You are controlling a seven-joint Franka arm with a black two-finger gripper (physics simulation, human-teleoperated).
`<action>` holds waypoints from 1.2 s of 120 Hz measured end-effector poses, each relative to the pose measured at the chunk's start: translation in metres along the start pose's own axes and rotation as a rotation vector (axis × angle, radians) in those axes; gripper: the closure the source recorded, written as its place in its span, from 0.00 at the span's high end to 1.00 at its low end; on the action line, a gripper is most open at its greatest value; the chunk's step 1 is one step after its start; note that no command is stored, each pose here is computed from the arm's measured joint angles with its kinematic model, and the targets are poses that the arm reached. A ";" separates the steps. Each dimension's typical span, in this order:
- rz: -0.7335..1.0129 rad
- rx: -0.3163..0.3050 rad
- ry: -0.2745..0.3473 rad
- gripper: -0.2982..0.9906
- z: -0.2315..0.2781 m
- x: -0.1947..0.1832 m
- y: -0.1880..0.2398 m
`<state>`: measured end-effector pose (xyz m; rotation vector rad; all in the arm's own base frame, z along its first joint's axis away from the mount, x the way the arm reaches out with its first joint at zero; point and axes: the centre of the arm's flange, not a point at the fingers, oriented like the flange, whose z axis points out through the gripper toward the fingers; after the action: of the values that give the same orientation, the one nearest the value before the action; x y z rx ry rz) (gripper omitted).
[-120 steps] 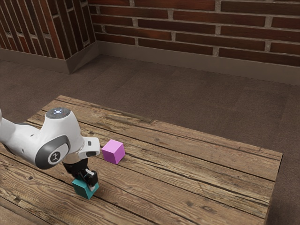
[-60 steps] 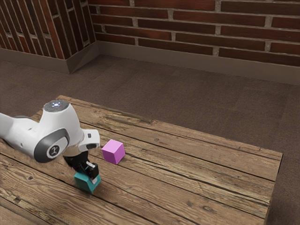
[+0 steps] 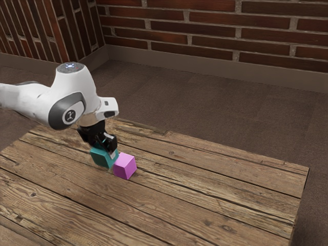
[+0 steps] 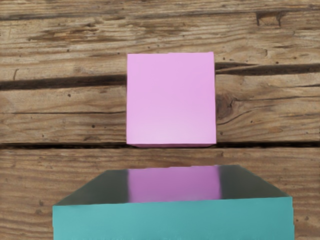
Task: Pick up the blue block with one arm, and put the blue block on the pink block with one arm
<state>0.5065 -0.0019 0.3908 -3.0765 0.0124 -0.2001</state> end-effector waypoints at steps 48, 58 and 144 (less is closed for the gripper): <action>0.002 0.014 -0.079 0.46 0.016 0.052 0.001; 0.005 0.015 -0.094 0.46 0.023 0.057 0.002; 0.021 0.017 -0.130 0.46 0.044 0.084 0.008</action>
<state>0.5953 -0.0080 0.3574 -3.0645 0.0365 0.0009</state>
